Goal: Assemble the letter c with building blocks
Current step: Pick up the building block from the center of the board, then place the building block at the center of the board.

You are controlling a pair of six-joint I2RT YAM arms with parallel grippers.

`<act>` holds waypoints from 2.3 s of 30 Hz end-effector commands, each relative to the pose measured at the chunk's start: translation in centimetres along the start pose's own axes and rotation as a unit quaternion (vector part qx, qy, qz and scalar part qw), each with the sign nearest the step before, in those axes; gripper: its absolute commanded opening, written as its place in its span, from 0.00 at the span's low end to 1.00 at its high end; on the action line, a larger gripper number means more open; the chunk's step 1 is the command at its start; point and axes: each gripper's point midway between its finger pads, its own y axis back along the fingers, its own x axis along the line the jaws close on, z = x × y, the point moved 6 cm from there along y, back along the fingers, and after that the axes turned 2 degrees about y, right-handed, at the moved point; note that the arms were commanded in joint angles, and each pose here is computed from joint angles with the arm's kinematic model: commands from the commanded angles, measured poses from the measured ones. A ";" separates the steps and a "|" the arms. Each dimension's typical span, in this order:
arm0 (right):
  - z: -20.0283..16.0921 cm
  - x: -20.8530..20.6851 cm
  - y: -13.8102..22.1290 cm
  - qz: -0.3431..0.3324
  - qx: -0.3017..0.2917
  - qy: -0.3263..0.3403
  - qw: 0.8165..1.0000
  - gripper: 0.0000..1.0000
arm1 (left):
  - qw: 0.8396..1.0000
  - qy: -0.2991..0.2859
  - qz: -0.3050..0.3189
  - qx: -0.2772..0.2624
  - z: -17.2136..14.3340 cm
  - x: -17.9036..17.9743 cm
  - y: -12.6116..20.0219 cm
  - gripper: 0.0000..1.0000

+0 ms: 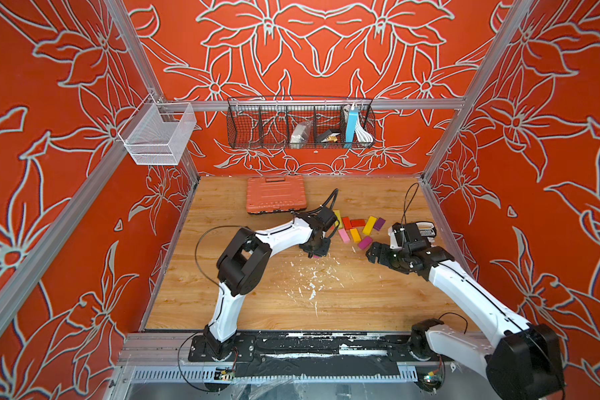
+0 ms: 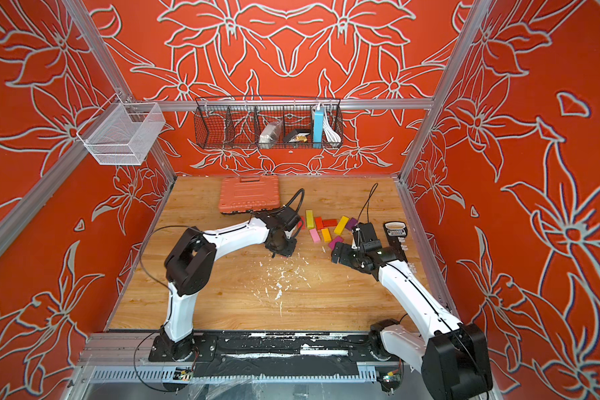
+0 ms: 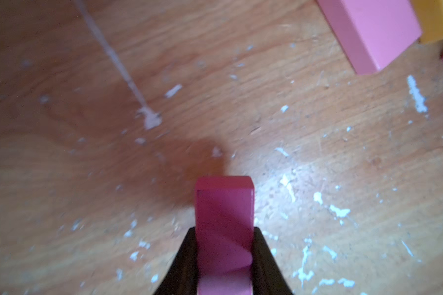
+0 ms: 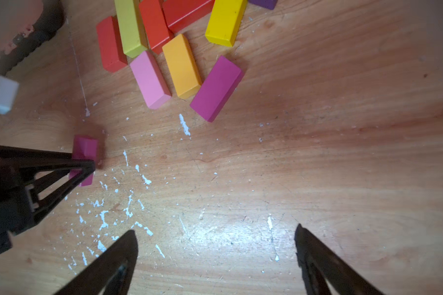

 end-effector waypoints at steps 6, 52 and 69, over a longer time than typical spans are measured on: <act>0.0 3.1 -0.5 0.077 0.029 0.021 0.996 0.98 | 0.941 0.338 0.008 -0.021 -1.6 6.2 1.7 0.05; -2.8 5.0 -1.8 0.076 0.056 0.059 0.994 0.98 | 0.727 0.685 -0.010 -0.034 -1.8 9.8 -2.2 0.67; -2.7 4.7 -1.8 0.062 0.051 0.055 0.995 0.98 | 0.739 0.673 -0.022 -0.027 -1.4 9.3 -2.6 0.67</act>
